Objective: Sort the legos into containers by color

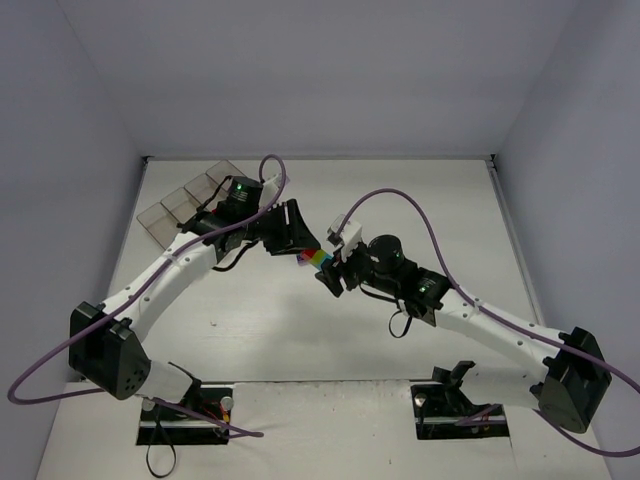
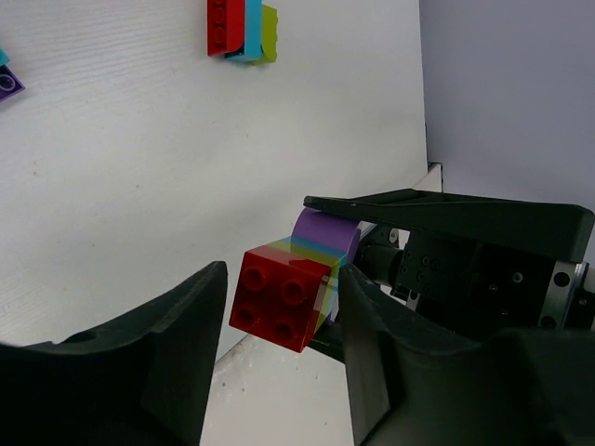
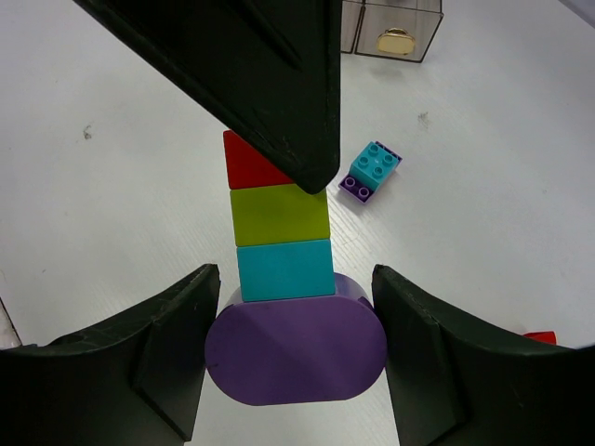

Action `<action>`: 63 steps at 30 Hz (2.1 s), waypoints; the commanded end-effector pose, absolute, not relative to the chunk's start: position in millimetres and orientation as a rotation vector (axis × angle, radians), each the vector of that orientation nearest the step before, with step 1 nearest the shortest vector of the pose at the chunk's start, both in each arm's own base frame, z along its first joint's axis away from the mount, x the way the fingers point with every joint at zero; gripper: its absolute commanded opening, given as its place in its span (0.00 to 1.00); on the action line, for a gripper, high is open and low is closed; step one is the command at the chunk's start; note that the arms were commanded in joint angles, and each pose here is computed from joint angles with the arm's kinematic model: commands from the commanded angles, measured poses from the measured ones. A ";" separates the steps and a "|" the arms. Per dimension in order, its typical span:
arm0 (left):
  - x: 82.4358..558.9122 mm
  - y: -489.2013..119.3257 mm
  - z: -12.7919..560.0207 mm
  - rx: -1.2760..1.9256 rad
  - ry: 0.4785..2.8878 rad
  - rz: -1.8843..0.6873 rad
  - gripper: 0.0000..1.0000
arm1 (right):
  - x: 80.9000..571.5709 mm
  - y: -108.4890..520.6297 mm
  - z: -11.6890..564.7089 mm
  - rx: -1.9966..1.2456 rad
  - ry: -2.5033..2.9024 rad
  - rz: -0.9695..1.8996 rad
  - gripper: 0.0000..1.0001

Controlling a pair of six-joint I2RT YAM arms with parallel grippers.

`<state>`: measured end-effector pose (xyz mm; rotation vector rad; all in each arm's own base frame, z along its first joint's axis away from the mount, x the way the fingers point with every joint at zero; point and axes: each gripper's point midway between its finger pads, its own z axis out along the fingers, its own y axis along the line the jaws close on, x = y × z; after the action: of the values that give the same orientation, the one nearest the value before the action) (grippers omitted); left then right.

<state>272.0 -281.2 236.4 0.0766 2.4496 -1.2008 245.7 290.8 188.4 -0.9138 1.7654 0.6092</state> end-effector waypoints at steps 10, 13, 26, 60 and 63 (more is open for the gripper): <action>273.5 -289.8 270.8 0.161 2.317 -1.267 0.17 | 249.9 296.4 218.8 -0.878 1.659 0.632 0.00; 271.8 -289.1 269.7 0.170 2.315 -1.267 0.04 | 250.1 298.4 221.5 -0.878 1.655 0.641 0.05; 274.1 -286.6 273.4 0.190 2.281 -1.241 0.00 | 258.9 312.8 234.1 -0.900 1.639 0.655 0.81; 274.7 -282.3 256.9 0.227 2.337 -1.176 0.33 | 279.7 305.0 226.2 -0.913 1.654 0.533 0.00; 274.6 -282.0 256.4 0.236 2.336 -1.172 0.35 | 280.2 304.5 226.2 -0.910 1.656 0.536 0.00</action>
<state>272.2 -280.1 236.0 0.1883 2.4094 -1.1628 260.0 303.6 192.7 -0.9858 1.7359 0.5653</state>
